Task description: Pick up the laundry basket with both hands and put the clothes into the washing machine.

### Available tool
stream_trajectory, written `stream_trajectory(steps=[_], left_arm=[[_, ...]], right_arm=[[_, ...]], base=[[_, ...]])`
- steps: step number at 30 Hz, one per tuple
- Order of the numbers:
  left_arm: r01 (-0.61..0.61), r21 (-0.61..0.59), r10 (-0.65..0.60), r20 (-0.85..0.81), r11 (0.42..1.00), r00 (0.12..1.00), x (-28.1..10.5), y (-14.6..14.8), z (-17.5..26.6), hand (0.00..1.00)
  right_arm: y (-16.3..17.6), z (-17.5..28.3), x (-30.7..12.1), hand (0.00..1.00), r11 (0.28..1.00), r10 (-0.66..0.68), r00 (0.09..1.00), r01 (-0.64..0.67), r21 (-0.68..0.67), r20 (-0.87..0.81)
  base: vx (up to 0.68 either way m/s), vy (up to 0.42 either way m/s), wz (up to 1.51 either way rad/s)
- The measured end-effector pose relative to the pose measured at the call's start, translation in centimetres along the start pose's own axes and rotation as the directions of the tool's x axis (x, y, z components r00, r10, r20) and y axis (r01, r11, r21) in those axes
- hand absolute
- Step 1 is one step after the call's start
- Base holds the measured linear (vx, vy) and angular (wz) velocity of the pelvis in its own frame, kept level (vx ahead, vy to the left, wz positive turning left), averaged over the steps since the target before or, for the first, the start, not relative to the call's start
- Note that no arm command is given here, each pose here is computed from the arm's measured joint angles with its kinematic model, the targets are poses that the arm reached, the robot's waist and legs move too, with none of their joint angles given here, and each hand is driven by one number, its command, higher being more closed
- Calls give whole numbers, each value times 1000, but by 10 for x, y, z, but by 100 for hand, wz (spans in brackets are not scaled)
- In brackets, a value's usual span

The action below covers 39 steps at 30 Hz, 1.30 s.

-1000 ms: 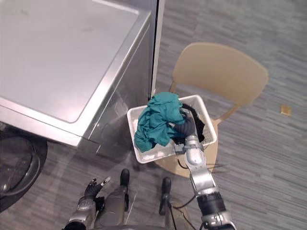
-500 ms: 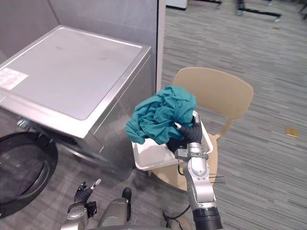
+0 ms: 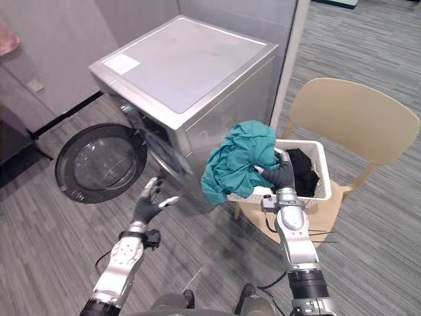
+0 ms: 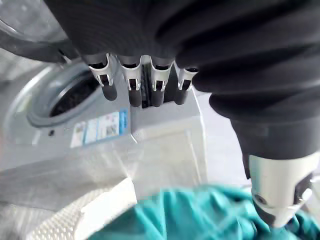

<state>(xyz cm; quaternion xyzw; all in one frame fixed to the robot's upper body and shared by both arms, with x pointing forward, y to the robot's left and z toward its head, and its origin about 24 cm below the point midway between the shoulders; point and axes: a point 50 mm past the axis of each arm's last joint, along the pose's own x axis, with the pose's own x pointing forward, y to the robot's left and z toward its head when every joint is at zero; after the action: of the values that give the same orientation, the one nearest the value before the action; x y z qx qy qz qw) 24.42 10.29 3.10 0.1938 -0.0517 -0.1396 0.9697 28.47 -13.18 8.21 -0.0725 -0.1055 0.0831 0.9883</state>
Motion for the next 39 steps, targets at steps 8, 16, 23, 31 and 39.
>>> stream_trajectory(steps=[8,16,23,31,39], left_arm=[[-25,119,25,2,993,1000,13,4,-1,100],[-130,141,138,-49,981,989,11,17,-13,100],[-225,51,230,-149,973,962,-5,23,-30,100],[-468,25,452,-312,883,836,-41,55,-61,100],[-637,19,530,-576,770,623,-97,77,-113,100]], right_arm=[[71,13,2,0,958,275,960,-278,71,51],[89,10,-6,0,919,365,930,-367,141,45],[75,-13,-25,0,946,305,951,-296,131,-49],[-23,-55,-68,0,984,-174,951,157,-87,-255],[-63,-140,-147,0,930,-354,658,320,-179,-665]], base=[[-35,80,1],[-61,-19,-3],[-39,-51,0],[13,-3,-2],[41,-3,11]])
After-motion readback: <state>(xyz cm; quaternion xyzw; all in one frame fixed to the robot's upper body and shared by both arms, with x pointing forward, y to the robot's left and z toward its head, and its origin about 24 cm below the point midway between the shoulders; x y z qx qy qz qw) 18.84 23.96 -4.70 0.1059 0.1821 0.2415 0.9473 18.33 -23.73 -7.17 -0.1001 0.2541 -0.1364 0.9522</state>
